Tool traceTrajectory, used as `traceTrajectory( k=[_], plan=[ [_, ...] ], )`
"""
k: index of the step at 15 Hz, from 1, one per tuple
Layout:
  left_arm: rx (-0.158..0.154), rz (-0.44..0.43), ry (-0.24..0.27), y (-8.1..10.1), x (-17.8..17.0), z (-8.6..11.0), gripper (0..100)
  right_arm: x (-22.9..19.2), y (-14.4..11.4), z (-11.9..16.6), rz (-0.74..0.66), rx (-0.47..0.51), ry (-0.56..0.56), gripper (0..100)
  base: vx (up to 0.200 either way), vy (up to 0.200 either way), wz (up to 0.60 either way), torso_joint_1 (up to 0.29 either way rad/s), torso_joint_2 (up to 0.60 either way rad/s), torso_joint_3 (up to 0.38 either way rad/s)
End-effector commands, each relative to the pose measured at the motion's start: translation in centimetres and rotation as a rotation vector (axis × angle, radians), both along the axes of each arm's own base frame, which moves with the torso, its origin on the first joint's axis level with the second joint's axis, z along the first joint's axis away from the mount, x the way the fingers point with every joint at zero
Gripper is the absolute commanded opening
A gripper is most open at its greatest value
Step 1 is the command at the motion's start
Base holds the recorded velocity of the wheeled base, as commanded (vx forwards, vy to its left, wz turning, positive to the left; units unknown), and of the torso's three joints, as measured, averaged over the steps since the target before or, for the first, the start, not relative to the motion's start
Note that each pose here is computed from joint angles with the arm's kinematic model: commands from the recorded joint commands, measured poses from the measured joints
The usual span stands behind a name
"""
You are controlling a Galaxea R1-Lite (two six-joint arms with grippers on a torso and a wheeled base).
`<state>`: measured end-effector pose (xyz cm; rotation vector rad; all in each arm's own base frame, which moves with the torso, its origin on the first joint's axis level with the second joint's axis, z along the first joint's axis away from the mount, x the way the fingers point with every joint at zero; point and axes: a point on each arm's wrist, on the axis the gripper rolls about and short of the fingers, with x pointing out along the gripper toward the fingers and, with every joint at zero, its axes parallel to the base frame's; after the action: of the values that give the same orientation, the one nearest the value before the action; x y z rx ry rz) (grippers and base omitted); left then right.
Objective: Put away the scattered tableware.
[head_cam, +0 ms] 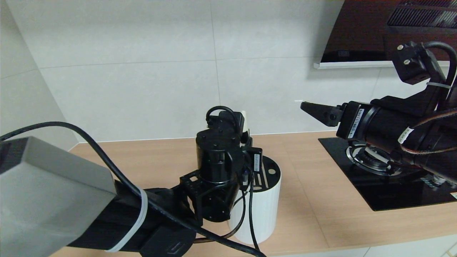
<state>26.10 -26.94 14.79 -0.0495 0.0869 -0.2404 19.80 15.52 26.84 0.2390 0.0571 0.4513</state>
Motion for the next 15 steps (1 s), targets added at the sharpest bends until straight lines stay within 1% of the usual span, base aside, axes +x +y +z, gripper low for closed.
traceTrajectory(
  k=[1,2,3,8,9,15],
  plan=[
    [0.03,-0.003,0.027,-0.3,0.04,-1.29,0,0.05,0.05,-0.05,0.0,-0.001,0.001,100,0.0,0.0,0.0,0.0,0.0,0.0],
    [0.053,-0.011,0.035,-0.46,-0.13,-1.84,0,0.05,0.05,-0.07,0.0,-0.002,0.002,100,0.0,0.0,0.0,0.0,0.0,0.0],
    [0.064,-0.011,0.04,-0.44,-0.15,-2.15,0,0.05,0.05,-0.07,0.0,-0.002,0.002,100,0.0,0.0,0.0,0.0,0.0,0.0],
    [0.064,-0.013,0.04,-0.51,-0.16,-2.23,0,0.08,0.08,-0.14,0.0,-0.003,0.003,100,0.0,0.0,0.0,0.0,0.0,0.0],
    [0.064,-0.011,0.04,-0.51,-0.16,-2.23,100,0.11,0.1,-0.18,0.0,-0.004,0.004,100,0.0,0.0,0.0,0.0,0.0,0.0],
    [0.061,-0.005,0.035,-0.46,-0.11,-2.04,100,0.17,0.15,-0.25,0.0,-0.006,0.007,100,0.0,0.0,0.0,0.0,0.0,0.0]
  ],
)
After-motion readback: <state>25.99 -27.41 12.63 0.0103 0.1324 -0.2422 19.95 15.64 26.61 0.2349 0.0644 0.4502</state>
